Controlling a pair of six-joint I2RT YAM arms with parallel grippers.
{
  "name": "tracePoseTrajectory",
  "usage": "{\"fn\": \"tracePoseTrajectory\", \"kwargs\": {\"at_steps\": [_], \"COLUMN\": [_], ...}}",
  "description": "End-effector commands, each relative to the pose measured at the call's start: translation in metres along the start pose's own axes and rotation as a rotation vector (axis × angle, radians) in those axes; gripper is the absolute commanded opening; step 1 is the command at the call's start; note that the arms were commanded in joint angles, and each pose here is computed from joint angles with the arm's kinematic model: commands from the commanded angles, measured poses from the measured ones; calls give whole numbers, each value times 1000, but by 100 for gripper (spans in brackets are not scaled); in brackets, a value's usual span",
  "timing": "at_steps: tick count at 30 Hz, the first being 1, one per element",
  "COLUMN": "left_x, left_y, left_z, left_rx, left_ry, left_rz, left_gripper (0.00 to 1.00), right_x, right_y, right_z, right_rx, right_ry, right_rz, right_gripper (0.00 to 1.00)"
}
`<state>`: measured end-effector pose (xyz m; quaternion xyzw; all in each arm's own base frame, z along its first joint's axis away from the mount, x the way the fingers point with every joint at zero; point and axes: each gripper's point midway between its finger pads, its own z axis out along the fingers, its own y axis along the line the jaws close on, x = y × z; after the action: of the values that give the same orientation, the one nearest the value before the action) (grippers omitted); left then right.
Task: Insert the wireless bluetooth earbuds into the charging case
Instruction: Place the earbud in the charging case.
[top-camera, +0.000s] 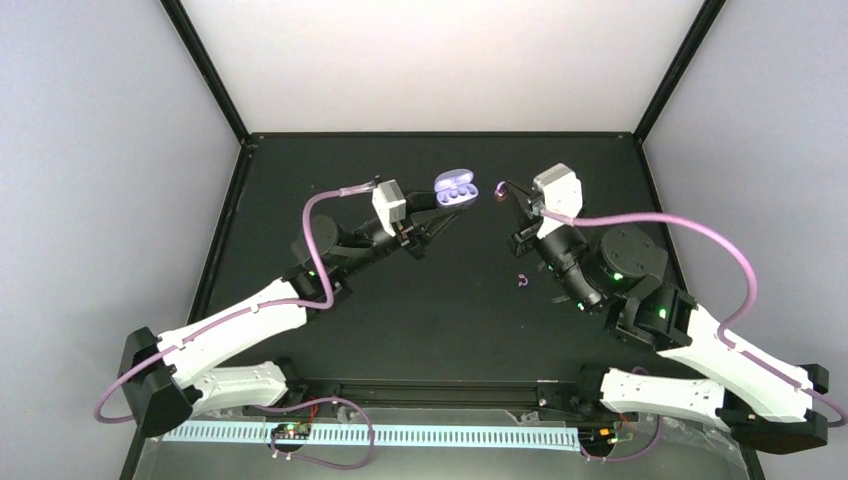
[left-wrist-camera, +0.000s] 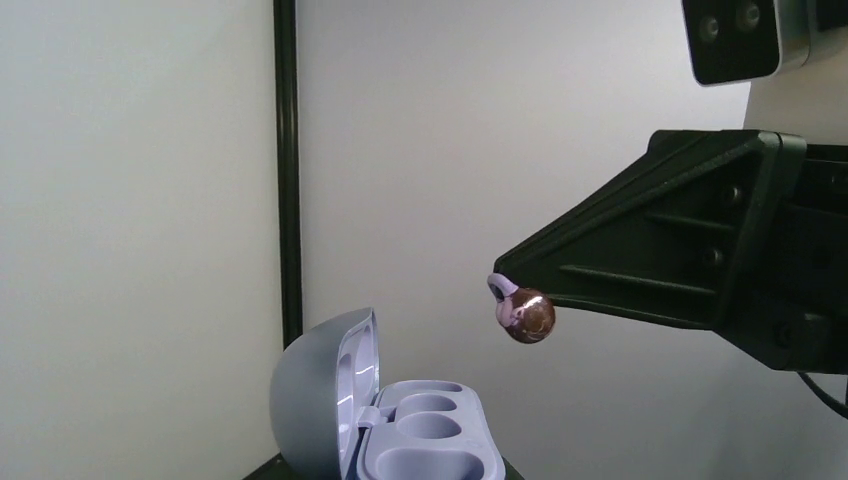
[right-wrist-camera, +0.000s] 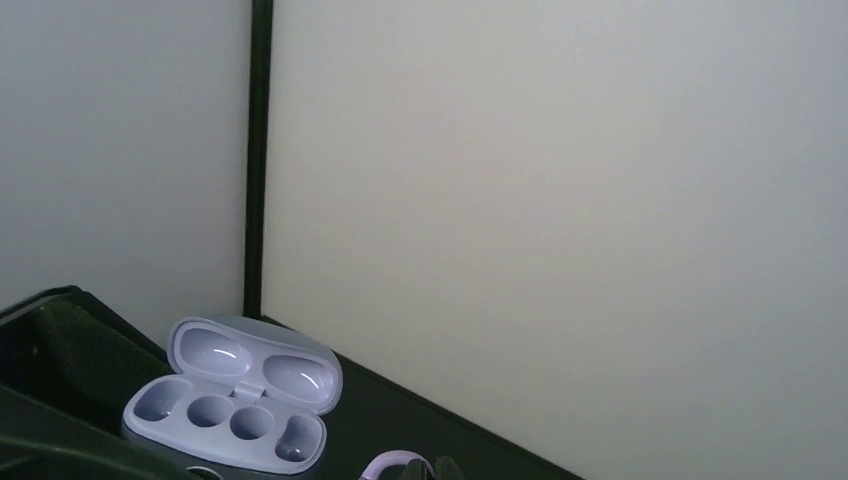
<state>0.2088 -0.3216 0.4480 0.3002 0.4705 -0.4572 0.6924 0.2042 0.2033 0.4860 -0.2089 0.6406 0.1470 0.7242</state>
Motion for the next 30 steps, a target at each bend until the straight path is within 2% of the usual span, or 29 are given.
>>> {"fn": "tracePoseTrajectory", "kwargs": {"at_steps": [1, 7, 12, 20, 30], "left_x": [-25, -30, -35, -40, -46], "left_y": [0, 3, 5, 4, -3], "left_z": [-13, -19, -22, -23, -20], "left_rx": [-32, -63, -79, -78, -35], "left_ry": [-81, -86, -98, -113, -138], "left_rz": [86, 127, 146, 155, 135], "left_gripper": [1, 2, 1, 1, 2], "right_x": [-43, -55, -62, -65, -57], "right_y": [-6, 12, 27, 38, 57], "right_z": [-17, -22, -21, -21, -13], "right_rx": [25, 92, 102, 102, 61], "right_ry": [-238, -354, -400, -463, -479], "right_rz": [8, -128, -192, -193, -176], "right_gripper": [1, 1, 1, 1, 1]}}
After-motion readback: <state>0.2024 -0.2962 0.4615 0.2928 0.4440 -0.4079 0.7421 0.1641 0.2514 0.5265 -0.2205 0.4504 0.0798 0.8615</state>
